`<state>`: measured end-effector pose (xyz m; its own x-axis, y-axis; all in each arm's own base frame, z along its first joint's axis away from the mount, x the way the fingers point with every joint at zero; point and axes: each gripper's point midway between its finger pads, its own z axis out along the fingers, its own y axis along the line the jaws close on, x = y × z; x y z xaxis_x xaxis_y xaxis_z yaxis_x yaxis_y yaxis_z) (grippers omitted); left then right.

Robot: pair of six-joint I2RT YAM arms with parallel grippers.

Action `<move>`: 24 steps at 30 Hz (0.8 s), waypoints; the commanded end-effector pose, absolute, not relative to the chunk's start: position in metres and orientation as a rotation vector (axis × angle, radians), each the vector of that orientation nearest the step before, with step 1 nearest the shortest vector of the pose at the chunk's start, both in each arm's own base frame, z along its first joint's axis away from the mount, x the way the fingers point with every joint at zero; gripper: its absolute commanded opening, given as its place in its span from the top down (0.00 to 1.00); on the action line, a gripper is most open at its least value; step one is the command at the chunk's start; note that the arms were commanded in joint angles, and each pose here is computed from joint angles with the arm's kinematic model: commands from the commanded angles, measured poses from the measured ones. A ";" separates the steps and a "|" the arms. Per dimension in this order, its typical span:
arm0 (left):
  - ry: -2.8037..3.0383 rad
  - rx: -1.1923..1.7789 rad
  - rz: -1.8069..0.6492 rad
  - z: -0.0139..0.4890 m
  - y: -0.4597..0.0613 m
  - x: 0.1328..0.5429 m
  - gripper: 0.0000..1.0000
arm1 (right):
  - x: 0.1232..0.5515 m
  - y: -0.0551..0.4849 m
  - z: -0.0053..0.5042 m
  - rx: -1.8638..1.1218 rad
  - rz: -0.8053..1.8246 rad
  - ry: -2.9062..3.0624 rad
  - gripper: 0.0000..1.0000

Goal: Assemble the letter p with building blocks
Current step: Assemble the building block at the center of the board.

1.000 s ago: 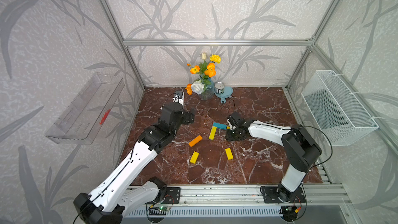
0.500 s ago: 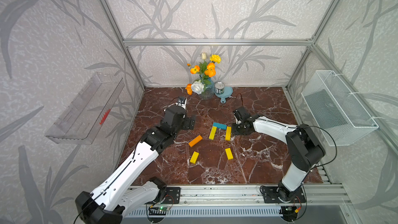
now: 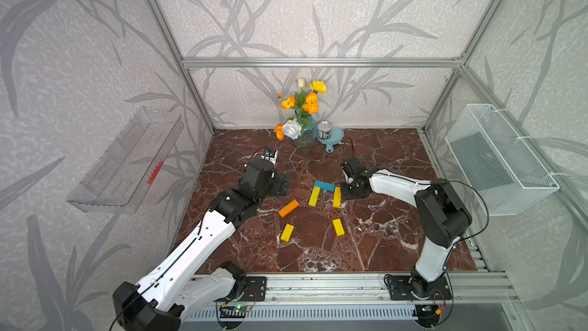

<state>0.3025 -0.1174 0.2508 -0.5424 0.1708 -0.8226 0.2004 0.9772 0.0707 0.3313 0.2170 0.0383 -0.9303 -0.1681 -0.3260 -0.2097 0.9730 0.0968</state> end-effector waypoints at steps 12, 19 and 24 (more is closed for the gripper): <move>2.131 0.240 -0.054 0.258 -0.115 0.300 0.00 | 0.279 0.228 0.044 -0.567 0.043 2.776 0.53; 2.203 0.368 -0.108 0.240 -0.130 0.293 0.00 | 0.275 0.246 0.066 -0.602 0.154 2.696 0.49; 2.474 0.510 0.073 0.185 -0.115 0.277 0.00 | 0.281 0.239 0.101 -0.446 0.377 2.604 0.39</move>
<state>0.2936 -0.1270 0.2164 -0.6467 0.2739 -0.7118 0.2950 0.9505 0.0978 0.2726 0.2401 0.0724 -0.8457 -0.3440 -0.4080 -0.4063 0.9107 0.0745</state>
